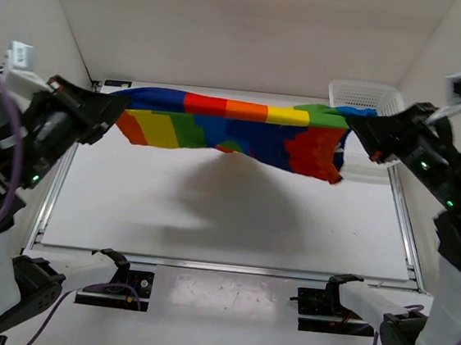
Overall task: Fold and stack the shorts
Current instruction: Fold the shorts
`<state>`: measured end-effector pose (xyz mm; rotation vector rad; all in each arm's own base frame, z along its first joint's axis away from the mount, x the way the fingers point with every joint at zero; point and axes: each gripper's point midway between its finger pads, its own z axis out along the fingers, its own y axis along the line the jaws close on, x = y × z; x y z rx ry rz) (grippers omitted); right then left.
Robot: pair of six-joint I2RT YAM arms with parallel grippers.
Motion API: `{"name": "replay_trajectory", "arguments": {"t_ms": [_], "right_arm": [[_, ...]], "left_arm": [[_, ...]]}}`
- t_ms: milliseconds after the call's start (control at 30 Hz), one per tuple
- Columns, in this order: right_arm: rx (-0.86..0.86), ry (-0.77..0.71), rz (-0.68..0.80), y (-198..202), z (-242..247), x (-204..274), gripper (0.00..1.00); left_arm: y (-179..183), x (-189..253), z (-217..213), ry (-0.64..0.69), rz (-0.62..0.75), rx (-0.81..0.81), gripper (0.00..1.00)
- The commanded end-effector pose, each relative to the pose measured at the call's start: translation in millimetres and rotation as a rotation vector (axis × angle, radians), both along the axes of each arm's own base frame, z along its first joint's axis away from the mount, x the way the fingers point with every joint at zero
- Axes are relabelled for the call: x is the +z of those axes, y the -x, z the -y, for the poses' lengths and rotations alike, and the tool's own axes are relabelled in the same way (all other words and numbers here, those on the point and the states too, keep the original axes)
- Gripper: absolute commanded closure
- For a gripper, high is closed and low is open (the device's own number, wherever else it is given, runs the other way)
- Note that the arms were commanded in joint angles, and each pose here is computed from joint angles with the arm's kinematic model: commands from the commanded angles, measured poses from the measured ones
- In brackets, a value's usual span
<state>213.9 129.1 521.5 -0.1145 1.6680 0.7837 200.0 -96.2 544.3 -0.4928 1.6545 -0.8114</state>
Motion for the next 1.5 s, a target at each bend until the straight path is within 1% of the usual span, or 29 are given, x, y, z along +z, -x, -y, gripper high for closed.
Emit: {"name": "replay_trajectory", "arguments": {"t_ms": [0, 67, 100, 167, 233, 333, 433, 500, 567, 600, 633, 667, 700, 733, 767, 800, 833, 900, 933, 967, 1000, 1067, 1133, 1167, 1267, 1333, 1367, 1400, 1467], "right_arm": [[-0.129, 0.11, 0.079, 33, 37, 13, 1.0], [-0.114, 0.09, 0.155, 59, 39, 36, 1.0], [-0.116, 0.083, 0.178, 65, 40, 43, 1.0], [-0.109, 0.049, 0.218, 83, 41, 57, 1.0], [-0.095, 0.031, 0.228, 89, 39, 62, 1.0], [-0.104, 0.01, 0.227, 91, 40, 65, 1.0], [-0.141, 0.017, 0.195, 75, 44, 56, 1.0], [-0.171, 0.04, 0.113, 51, 44, 32, 1.0], [-0.235, 0.058, 0.059, 26, 51, 13, 1.0], [-0.253, 0.086, 0.008, 6, 51, -10, 1.0], [-0.264, 0.1, -0.029, -8, 50, -23, 1.0], [-0.263, 0.108, -0.052, -16, 48, -34, 1.0], [-0.259, 0.133, -0.126, -33, 45, -63, 1.0], [-0.23, 0.134, -0.141, -45, 37, -73, 1.0], [-0.204, 0.131, -0.178, -53, 31, -87, 1.0], [-0.164, 0.149, -0.26, -65, 22, -119, 1.0], [-0.128, 0.139, -0.285, -71, 14, -130, 1.0], [-0.018, 0.121, -0.354, -74, -8, -159, 1.0], [0.003, 0.115, -0.413, -81, -14, -187, 1.0], [0.032, 0.118, -0.44, -80, -20, -200, 1.0], [0.046, 0.126, -0.498, -82, -23, -224, 1.0], [0.076, 0.136, -0.543, -81, -34, -243, 1.0], [0.101, 0.156, -0.594, -76, -45, -263, 0.96], [0.099, 0.164, -0.591, -77, -47, -266, 0.96], [0.088, 0.172, -0.607, -74, -51, -274, 0.89], [0.088, 0.173, -0.61, -73, -54, -274, 0.87], [0.071, 0.17, -0.612, -72, -52, -275, 0.85], [0.063, 0.17, -0.602, -72, -50, -273, 0.83], [0.041, 0.162, -0.583, -68, -46, -265, 0.78]], "left_arm": [[44, 37, -64, -0.03, 0.173, 0.173, 0.9], [59, 48, -71, -0.023, 0.218, 0.167, 0.9], [70, 60, -77, -0.005, 0.26, 0.17, 0.9], [79, 68, -81, 0.001, 0.295, 0.164, 0.9], [89, 76, -84, -0.001, 0.331, 0.156, 0.9], [88, 83, -84, 0.003, 0.352, 0.159, 0.9], [68, 79, -73, -0.024, 0.328, 0.157, 0.9], [40, 71, -63, -0.059, 0.286, 0.174, 0.9], [6, 48, -54, -0.152, 0.206, 0.209, 0.9], [-7, 42, -51, -0.17, 0.179, 0.223, 0.9], [-33, 27, -38, -0.234, 0.127, 0.214, 0.9], [-47, 19, -30, -0.26, 0.104, 0.209, 0.9], [-58, 13, -22, -0.275, 0.082, 0.194, 0.9], [-76, 0, -11, -0.315, 0.045, 0.176, 0.9], [-85, -3, -4, -0.319, 0.038, 0.163, 0.9], [-93, -11, 0, -0.334, 0.015, 0.158, 0.9], [-97, -15, 4, -0.353, 0.007, 0.146, 0.9], [-110, -29, 12, -0.386, -0.022, 0.127, 0.9], [-111, -26, 13, -0.38, -0.013, 0.129, 0.9], [-114, -30, 15, -0.395, -0.021, 0.126, 0.9], [-117, -33, 18, -0.398, -0.027, 0.115, 0.9], [-123, -37, 20, -0.402, -0.037, 0.11, 0.9], [-126, -41, 27, -0.403, -0.044, 0.08, 0.9], [-132, -45, 33, -0.404, -0.049, 0.065, 0.9], [-145, -55, 55, -0.402, -0.064, -0.013, 0.9], [-151, -49, 71, -0.379, -0.04, -0.078, 0.9], [-164, -58, 83, -0.386, -0.061, -0.105, 0.9], [-161, -44, 95, -0.361, -0.02, -0.156, 0.9], [-163, -37, 110, -0.344, 0.006, -0.205, 0.9]]}}
